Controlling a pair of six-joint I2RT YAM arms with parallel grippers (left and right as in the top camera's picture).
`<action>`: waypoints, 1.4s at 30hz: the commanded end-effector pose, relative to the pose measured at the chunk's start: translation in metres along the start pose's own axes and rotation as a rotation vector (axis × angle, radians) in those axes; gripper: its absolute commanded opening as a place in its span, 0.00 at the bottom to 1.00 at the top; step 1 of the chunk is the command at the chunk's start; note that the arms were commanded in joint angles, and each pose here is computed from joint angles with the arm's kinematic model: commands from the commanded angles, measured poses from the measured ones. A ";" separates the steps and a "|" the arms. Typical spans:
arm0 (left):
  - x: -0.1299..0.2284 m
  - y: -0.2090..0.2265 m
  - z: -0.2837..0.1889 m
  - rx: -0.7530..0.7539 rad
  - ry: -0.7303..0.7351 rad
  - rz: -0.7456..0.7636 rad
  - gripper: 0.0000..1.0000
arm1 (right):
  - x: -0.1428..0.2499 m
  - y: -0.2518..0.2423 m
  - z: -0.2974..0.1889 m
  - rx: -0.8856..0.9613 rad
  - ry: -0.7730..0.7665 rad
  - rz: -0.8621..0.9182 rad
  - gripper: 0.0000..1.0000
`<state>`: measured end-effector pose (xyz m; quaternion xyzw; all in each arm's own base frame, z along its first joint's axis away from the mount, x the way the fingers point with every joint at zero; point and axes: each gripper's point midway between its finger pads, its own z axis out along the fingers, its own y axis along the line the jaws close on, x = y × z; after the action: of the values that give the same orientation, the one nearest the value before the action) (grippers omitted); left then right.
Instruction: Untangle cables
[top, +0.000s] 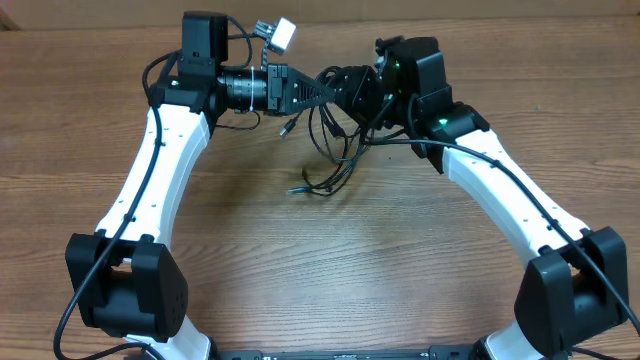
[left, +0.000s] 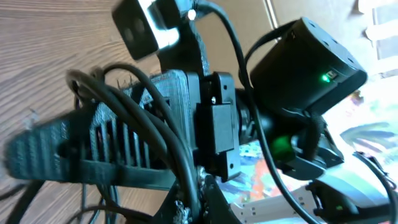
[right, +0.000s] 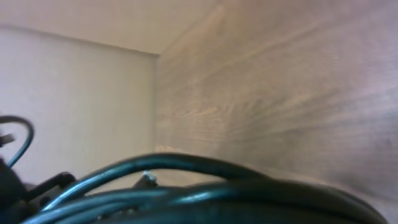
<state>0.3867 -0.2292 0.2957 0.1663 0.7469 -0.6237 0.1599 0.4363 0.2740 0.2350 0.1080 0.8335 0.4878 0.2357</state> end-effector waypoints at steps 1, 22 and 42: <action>0.005 -0.022 0.002 0.100 0.041 0.015 0.04 | -0.005 0.025 -0.002 -0.095 0.000 -0.137 0.13; 0.001 0.144 -0.106 -0.899 -0.101 0.000 0.05 | -0.016 0.105 -0.189 -0.462 0.102 -0.271 0.04; 0.009 0.067 -0.054 -0.364 0.017 0.323 1.00 | 0.005 0.064 -0.144 -0.168 0.054 -0.156 0.04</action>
<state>0.4194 -0.1424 0.2081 0.1865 0.8782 -0.3621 0.2507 0.3516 0.1967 0.3463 -0.0043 0.7820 0.5880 0.2069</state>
